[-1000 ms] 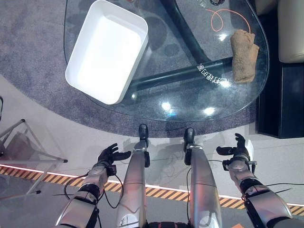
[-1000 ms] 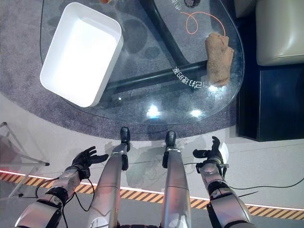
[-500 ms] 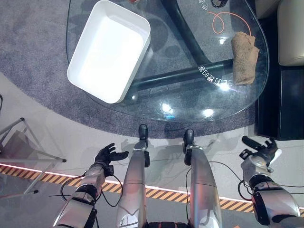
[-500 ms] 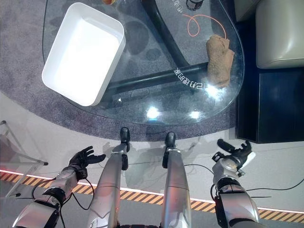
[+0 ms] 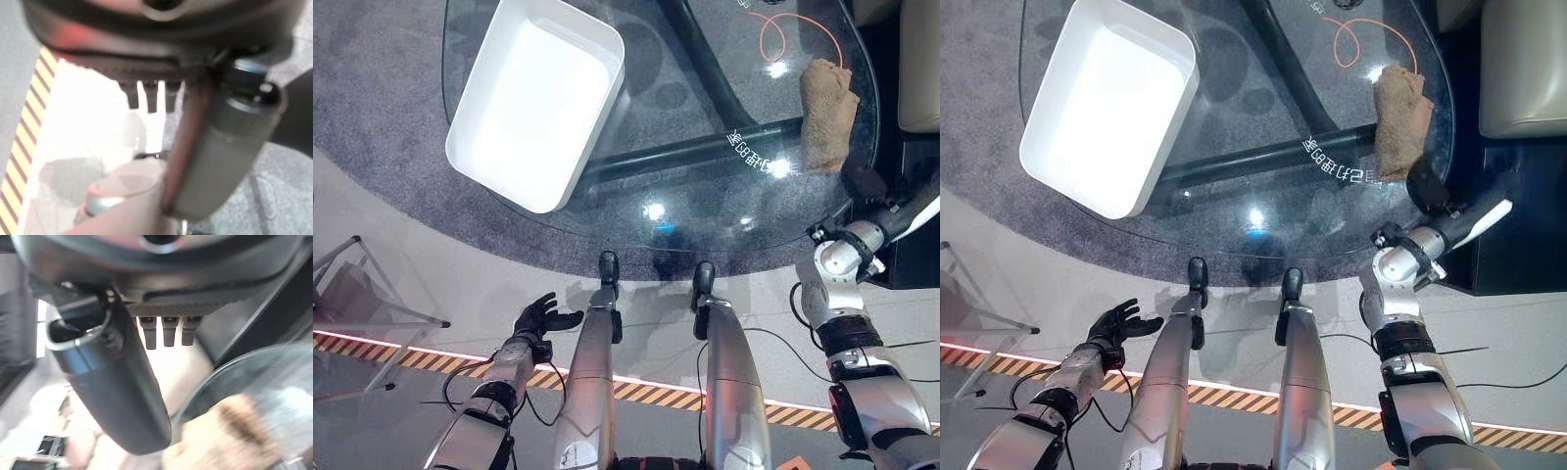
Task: Wipe the table with a cloth and put it in the basket.
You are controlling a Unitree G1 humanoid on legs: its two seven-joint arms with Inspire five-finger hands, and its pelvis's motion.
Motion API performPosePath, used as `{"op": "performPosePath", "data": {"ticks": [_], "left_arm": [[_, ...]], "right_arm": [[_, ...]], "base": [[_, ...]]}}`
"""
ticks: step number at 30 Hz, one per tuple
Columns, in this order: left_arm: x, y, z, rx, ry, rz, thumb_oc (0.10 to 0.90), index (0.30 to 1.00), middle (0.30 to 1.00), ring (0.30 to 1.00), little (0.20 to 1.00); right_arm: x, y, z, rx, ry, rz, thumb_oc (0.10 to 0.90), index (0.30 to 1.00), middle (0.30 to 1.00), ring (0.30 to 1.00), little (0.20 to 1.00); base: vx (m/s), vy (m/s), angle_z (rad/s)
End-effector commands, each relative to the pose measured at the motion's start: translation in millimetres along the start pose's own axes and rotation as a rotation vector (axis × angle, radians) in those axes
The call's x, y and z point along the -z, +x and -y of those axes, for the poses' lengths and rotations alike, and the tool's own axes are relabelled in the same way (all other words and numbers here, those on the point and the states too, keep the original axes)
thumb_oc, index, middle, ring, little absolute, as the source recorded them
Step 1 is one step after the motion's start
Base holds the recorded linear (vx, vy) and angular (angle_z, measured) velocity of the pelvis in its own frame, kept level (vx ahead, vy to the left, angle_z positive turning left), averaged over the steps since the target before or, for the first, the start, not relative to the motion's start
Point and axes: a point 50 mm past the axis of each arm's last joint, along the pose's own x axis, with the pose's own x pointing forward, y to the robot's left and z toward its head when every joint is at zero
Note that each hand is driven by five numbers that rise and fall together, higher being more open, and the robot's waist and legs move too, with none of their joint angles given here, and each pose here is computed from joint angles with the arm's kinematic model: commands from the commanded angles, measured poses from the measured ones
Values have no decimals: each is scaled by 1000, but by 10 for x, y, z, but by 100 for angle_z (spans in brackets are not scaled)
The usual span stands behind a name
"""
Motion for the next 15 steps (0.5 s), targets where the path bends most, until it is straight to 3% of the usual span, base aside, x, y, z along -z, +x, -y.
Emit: {"op": "performPosePath", "data": {"ticks": [1,9,15], "left_arm": [[394,-124,-209,-95,-36,-89,800,900,900,900,900],[418,-126,-166,-87,-42,-92,800,900,900,900,900],[401,-116,-146,-74,-31,-93,800,900,900,900,900]], "right_arm": [[-558,39,-32,-37,49,365,800,900,900,900,900],[-742,-123,-266,-164,43,464,800,900,900,900,900],[-632,-115,-375,-252,-2,358,800,900,900,900,900]], "base": [[-4,36,0],[0,5,0],[0,0,0]]}}
